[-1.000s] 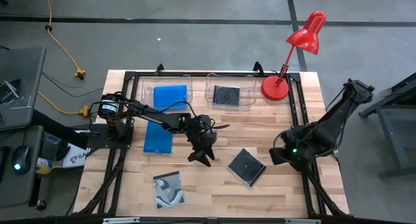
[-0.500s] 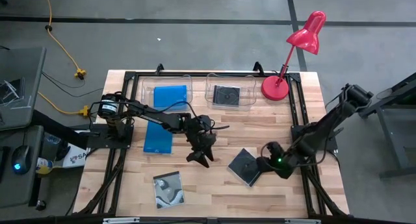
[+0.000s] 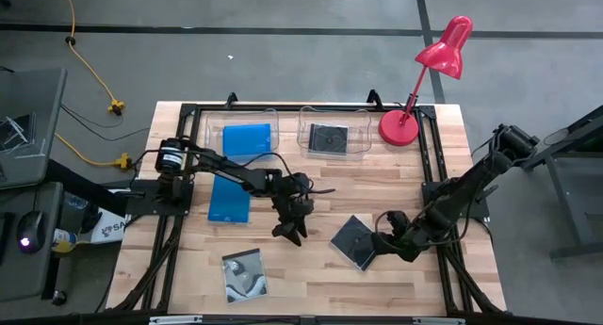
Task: Pick & place jewel cases by type
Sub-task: Put the right black CD case into the right transparent bin
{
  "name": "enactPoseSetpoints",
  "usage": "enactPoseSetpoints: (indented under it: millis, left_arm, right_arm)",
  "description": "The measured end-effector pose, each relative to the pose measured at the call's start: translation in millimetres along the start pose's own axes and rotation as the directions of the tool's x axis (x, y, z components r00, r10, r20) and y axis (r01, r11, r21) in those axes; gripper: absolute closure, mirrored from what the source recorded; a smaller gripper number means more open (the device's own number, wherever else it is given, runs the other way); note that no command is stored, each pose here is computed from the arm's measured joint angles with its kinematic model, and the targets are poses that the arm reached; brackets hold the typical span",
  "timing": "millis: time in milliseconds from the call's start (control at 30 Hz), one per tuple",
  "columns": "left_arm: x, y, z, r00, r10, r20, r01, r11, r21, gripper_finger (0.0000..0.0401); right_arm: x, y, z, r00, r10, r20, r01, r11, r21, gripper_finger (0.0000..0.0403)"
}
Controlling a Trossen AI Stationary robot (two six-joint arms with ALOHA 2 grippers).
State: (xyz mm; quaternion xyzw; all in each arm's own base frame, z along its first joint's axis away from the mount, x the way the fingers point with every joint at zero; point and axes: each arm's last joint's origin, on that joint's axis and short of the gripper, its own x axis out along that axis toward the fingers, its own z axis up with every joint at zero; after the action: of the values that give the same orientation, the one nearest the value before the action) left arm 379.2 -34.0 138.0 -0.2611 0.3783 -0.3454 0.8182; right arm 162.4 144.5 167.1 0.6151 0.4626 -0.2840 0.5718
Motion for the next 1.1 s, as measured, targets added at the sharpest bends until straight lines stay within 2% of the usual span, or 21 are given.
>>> enactPoseSetpoints:
  millis: [167, 300, 500, 700, 867, 1100]
  left_arm:
    - [1.3, 0.3, 3.2, 0.999, -0.017, 0.027, 0.016, 0.999, 0.032, 0.0153]
    - [1.0, -1.7, 8.9, 0.997, -0.031, 0.07, 0.026, 0.997, 0.066, 0.0153]
    - [0.1, -4.7, 16.9, 0.99, -0.041, 0.138, 0.025, 0.993, 0.112, 0.0153]
    - [1.6, -0.7, 17.0, 0.986, 0.014, 0.165, -0.031, 0.994, 0.103, 0.0153]
    - [12.5, 12.5, 17.3, 0.985, 0.04, 0.165, -0.046, 0.998, 0.034, 0.0153]
    - [25.0, 28.4, 18.9, 0.982, 0.095, 0.164, -0.073, 0.988, -0.135, 0.0153]
  right_arm:
    - [0.0, -1.3, 0.2, 1.0, -0.012, 0.003, 0.012, 1.0, -0.005, 0.04]
    - [-0.1, -2.7, 1.2, 1.0, -0.027, 0.013, 0.028, 0.999, -0.019, 0.0383]
    - [-0.2, -5.4, 2.8, 0.998, -0.058, 0.025, 0.059, 0.998, -0.025, 0.0329]
    - [-0.1, -6.4, 5.0, 0.996, -0.091, 0.012, 0.091, 0.996, -0.006, 0.0273]
    - [0.2, -4.9, 10.2, 0.995, -0.099, 0.029, 0.098, 0.995, 0.017, 0.0247]
    - [1.7, -7.7, 15.0, 0.985, -0.172, 0.017, 0.17, 0.984, 0.06, 0.024]
